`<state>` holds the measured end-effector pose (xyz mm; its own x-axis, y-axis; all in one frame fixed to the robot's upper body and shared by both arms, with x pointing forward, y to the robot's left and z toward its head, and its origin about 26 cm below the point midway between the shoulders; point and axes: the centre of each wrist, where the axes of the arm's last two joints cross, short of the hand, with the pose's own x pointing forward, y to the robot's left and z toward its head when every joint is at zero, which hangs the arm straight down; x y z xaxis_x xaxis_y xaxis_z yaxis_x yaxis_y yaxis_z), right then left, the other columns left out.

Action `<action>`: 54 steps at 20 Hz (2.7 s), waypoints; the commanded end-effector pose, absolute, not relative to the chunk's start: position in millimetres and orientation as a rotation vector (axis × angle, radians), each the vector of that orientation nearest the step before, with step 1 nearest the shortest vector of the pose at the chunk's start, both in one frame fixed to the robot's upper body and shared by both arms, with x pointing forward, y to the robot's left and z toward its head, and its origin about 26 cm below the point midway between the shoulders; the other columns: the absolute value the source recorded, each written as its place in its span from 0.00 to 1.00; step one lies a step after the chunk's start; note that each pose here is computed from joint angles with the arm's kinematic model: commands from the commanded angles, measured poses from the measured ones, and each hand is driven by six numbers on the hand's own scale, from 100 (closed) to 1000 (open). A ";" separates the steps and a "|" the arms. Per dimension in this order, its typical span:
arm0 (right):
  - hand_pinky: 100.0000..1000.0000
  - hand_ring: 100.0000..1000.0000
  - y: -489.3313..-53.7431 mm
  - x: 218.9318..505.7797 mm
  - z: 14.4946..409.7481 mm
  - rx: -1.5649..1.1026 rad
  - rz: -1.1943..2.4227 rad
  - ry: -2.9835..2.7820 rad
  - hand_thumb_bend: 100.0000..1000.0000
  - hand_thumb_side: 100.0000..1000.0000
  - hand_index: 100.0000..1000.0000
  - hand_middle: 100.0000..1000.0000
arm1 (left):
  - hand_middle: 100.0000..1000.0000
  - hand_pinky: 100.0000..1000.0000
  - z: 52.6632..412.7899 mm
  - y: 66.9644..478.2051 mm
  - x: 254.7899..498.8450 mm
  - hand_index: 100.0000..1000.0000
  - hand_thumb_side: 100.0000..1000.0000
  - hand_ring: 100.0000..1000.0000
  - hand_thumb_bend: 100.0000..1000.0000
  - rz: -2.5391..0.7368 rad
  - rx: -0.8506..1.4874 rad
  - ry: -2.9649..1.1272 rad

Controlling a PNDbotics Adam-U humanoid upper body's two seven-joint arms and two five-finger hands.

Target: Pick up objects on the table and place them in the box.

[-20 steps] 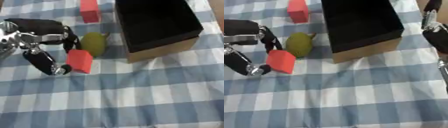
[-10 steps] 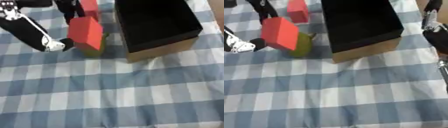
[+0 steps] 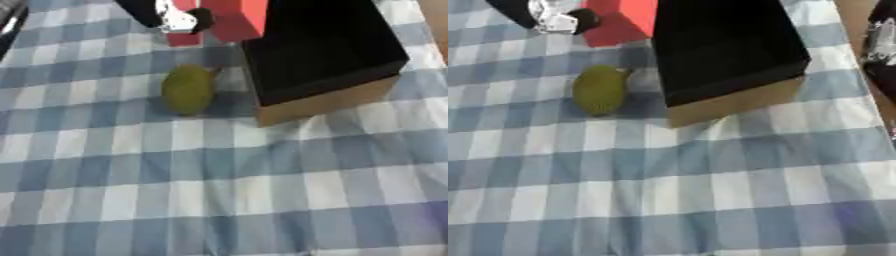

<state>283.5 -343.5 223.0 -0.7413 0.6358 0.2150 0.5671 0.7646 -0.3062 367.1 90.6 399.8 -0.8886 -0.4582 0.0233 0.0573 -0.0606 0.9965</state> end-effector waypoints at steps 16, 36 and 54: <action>0.87 0.98 -333.4 286.8 237.8 -0.856 0.298 -2.726 0.00 0.41 0.84 0.41 | 0.52 0.75 366.0 47.3 425.2 0.65 0.16 0.66 0.00 -2.050 0.499 -1.884; 0.87 0.98 -334.3 285.9 234.4 -0.853 0.287 -2.711 0.00 0.41 0.84 0.41 | 0.74 0.87 380.7 59.3 420.6 0.90 0.44 0.82 0.29 -1.895 0.554 -2.154; 0.87 0.99 -341.3 281.7 227.1 -0.903 0.303 -2.667 0.00 0.41 0.84 0.41 | 0.74 0.89 369.0 150.5 442.9 0.87 0.42 0.84 0.65 -2.101 0.791 -1.600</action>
<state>284.1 -340.1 218.1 -0.7495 0.6118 0.2529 0.5450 0.7871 -0.2889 443.8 144.4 358.9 -0.7774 -0.5992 -0.1914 -0.0338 -0.2641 0.9639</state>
